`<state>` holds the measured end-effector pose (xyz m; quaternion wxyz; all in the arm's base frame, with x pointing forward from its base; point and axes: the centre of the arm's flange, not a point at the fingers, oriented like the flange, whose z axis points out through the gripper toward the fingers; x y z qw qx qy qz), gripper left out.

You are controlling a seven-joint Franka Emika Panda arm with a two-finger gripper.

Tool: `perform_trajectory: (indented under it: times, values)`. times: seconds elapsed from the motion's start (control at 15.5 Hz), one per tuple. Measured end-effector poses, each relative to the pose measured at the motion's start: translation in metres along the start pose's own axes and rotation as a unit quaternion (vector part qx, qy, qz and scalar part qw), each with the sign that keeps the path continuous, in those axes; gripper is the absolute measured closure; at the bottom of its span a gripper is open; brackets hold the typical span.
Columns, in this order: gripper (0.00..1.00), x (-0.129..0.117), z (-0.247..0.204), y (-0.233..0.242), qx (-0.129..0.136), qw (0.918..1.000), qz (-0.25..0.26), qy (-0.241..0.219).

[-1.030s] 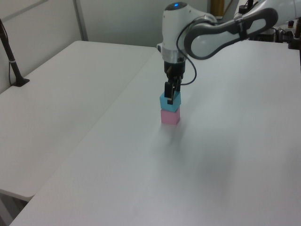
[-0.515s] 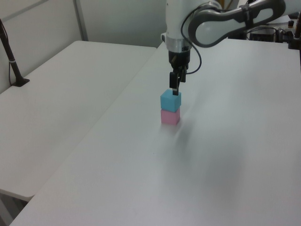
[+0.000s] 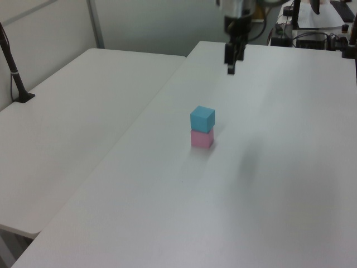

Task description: Put blue cube on pink cube

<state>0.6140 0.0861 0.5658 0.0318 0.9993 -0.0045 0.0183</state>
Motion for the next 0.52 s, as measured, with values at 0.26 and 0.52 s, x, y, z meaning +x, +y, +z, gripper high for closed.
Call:
perform_trajectory:
  times: [0.26, 0.52]
  values:
    - [0.0, -0.034, -0.032, 0.058, -0.001, 0.9994, 0.034, -0.01]
    - [0.0, -0.049, -0.041, 0.071, -0.001, 0.9993, 0.034, -0.015]
